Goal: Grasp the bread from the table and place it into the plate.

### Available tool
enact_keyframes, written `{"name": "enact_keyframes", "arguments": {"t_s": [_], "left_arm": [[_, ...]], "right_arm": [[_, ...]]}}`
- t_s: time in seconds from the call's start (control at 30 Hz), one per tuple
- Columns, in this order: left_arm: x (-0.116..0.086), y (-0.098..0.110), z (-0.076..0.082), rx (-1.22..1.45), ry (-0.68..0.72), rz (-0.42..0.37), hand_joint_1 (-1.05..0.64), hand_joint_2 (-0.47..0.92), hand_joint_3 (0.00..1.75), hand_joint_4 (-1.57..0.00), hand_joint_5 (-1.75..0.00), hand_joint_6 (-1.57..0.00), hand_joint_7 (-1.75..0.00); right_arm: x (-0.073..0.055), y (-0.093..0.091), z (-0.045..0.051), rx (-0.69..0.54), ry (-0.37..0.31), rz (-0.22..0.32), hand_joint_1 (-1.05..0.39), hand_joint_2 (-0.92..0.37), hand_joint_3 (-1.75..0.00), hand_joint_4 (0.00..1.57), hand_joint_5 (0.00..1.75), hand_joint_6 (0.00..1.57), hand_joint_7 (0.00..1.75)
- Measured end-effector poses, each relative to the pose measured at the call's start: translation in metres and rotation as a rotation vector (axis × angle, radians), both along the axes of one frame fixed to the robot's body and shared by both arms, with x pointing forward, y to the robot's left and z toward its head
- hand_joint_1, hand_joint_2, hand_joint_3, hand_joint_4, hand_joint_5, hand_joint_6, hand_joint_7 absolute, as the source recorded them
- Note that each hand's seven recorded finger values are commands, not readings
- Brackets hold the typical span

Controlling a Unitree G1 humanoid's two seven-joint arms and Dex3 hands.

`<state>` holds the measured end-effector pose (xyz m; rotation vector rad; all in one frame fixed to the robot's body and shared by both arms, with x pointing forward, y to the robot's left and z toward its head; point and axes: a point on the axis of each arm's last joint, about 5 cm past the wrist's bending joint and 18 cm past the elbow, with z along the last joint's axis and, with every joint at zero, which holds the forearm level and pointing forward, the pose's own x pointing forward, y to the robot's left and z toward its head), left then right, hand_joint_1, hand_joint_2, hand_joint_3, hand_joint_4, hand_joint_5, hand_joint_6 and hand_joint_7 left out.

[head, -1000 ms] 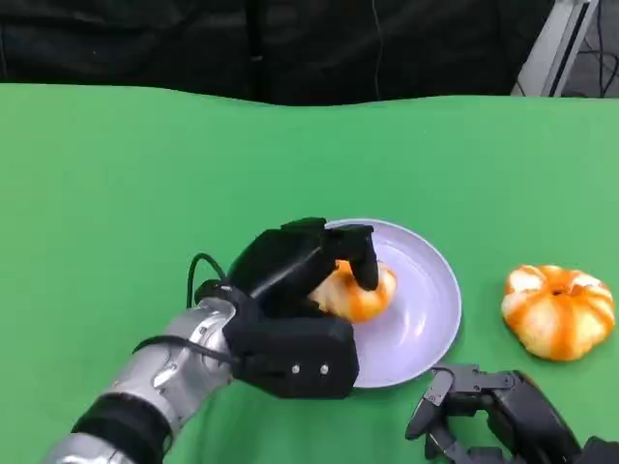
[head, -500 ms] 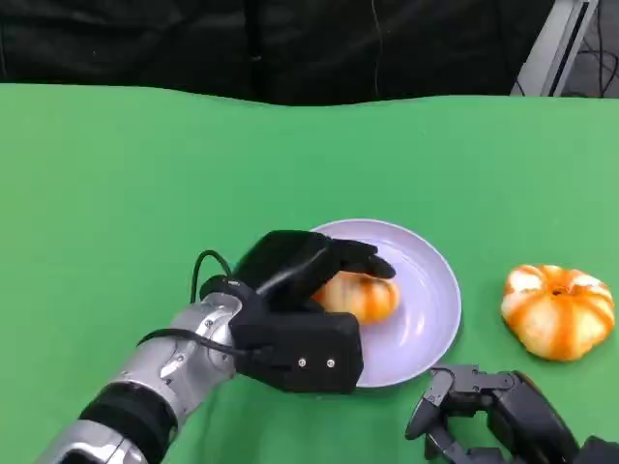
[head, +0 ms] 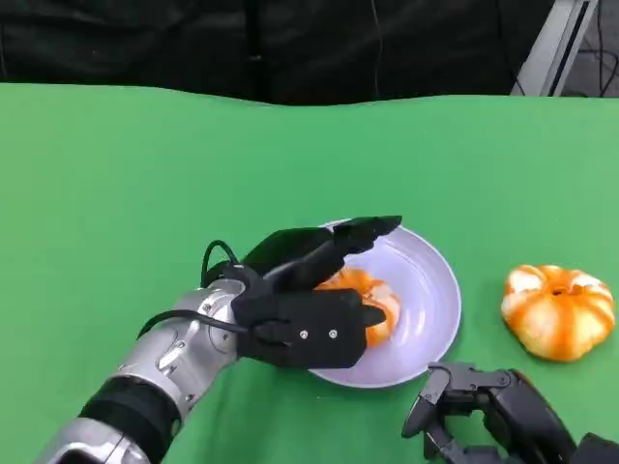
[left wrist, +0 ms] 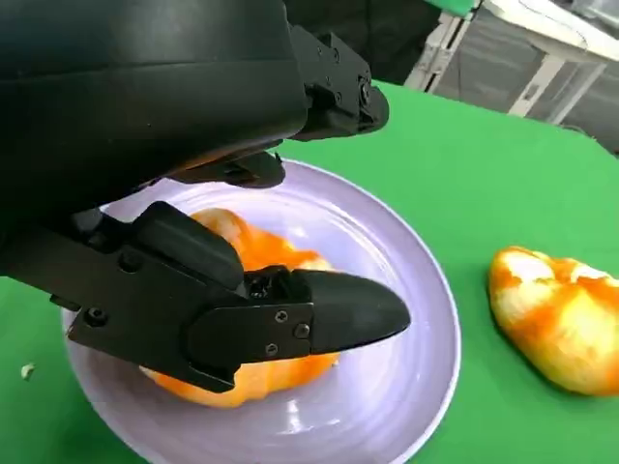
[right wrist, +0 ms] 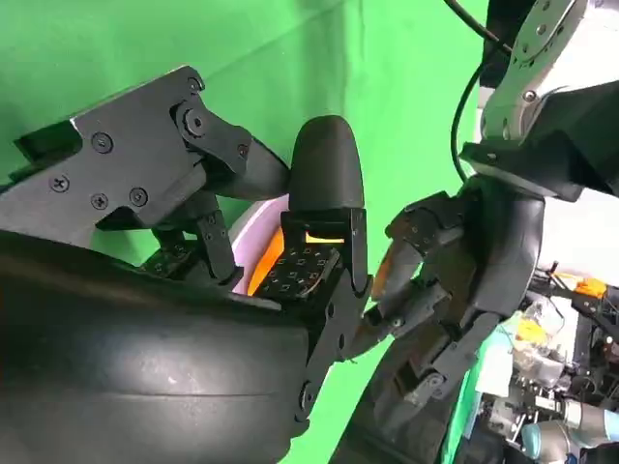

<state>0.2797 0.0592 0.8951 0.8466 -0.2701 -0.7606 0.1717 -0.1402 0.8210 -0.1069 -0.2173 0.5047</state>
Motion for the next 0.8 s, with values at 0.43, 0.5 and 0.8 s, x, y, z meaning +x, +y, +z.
{"name": "enact_keyframes", "arguments": {"t_s": [0.43,0.5,0.8], "left_arm": [[-0.006,0.023,-0.004,-0.286,0.005,0.13,-0.8,0.92,0.59,-0.72,-0.06,-0.49,-0.05],[-0.01,0.026,-0.007,-0.381,-0.016,0.177,-0.77,0.92,0.58,-0.76,-0.06,-0.53,-0.05],[-0.023,0.036,-0.012,-0.559,-0.055,0.234,-0.65,0.92,0.62,-0.9,-0.05,-0.6,-0.03]], "right_arm": [[-0.001,0.0,-0.0011,-0.001,-0.011,-0.001,-0.14,-0.59,-1.0,0.81,1.5,0.86,1.15],[-0.001,-0.001,-0.0014,-0.001,-0.011,-0.002,-0.14,-0.6,-0.99,0.81,1.5,0.86,1.15],[-0.001,0.0,-0.0016,-0.007,-0.015,0.0,-0.13,-0.61,-0.99,0.82,1.49,0.86,1.17]]}}
